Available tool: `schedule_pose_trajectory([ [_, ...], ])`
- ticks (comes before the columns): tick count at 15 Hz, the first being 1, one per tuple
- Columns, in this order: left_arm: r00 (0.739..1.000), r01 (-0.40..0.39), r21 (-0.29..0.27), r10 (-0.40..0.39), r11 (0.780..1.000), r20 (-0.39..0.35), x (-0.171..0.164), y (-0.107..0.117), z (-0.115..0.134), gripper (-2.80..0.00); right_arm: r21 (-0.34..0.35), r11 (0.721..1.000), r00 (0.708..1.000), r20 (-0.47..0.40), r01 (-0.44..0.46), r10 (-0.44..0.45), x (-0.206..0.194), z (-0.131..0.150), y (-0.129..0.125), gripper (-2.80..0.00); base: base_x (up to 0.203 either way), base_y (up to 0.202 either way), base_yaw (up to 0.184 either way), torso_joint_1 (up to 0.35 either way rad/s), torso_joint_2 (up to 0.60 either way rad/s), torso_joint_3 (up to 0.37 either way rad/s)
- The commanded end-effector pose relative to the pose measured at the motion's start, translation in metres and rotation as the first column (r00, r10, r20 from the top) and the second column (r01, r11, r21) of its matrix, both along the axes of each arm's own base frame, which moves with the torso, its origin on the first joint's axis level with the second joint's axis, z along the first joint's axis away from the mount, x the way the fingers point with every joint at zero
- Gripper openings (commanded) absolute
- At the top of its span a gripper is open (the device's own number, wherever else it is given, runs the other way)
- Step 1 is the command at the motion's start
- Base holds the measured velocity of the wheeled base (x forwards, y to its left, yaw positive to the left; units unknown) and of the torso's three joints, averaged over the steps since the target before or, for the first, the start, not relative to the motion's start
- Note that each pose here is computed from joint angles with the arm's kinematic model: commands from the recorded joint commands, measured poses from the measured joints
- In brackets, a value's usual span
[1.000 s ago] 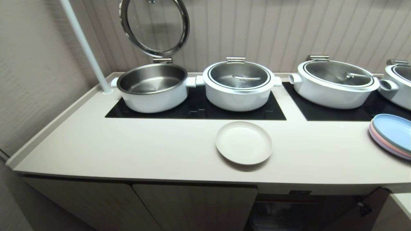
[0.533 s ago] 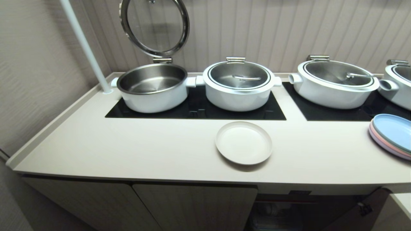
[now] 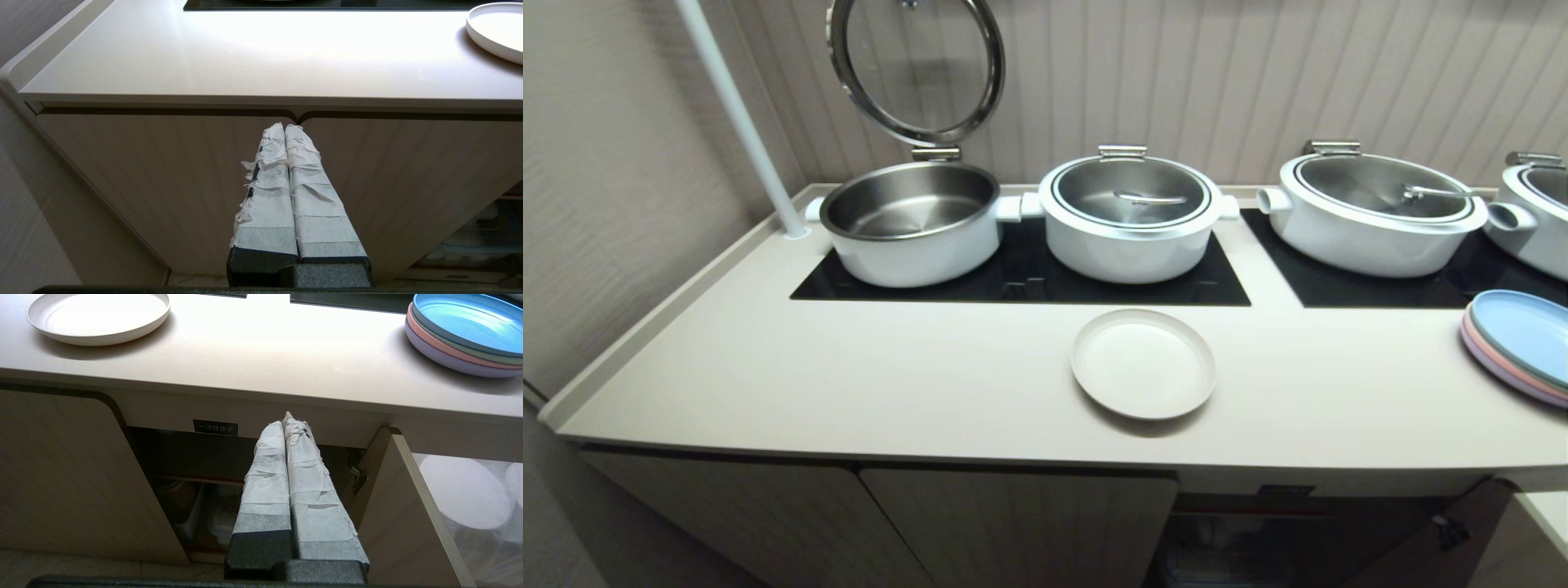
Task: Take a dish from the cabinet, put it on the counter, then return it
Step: Pick up the plate from the table
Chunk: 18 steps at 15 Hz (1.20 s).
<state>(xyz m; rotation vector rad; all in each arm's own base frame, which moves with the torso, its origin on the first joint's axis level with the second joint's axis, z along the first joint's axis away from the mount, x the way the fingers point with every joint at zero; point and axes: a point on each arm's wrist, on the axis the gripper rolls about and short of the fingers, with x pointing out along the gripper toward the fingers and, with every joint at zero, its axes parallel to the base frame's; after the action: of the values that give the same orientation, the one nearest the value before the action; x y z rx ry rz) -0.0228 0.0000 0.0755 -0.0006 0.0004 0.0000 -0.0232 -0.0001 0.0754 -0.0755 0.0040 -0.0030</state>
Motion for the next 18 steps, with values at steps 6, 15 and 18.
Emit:
schedule_pose_trajectory([
  [6,1.0,-0.002,0.001,0.002,1.0,-0.001,0.0,0.0,-0.0002,-2.8,-0.001,1.0,1.0,-0.002,0.0,0.0,0.0002,0.0,0.0,-2.8,0.0,0.0,0.0,0.0,0.0,0.0],
  [15,1.0,-0.002,0.001,0.002,1.0,-0.001,0.0,0.0,-0.0002,-2.8,0.0,1.0,1.0,-0.002,0.0,0.0,0.0002,0.0,0.0,-2.8,0.002,0.043,0.0,0.001,0.0,0.001],
  [18,1.0,-0.002,0.001,0.002,1.0,-0.001,0.0,0.0,-0.0002,-2.8,0.0,1.0,1.0,-0.002,0.0,0.0,0.0002,0.0,0.0,-2.8,0.0,0.194,0.0,0.002,0.0,0.001],
])
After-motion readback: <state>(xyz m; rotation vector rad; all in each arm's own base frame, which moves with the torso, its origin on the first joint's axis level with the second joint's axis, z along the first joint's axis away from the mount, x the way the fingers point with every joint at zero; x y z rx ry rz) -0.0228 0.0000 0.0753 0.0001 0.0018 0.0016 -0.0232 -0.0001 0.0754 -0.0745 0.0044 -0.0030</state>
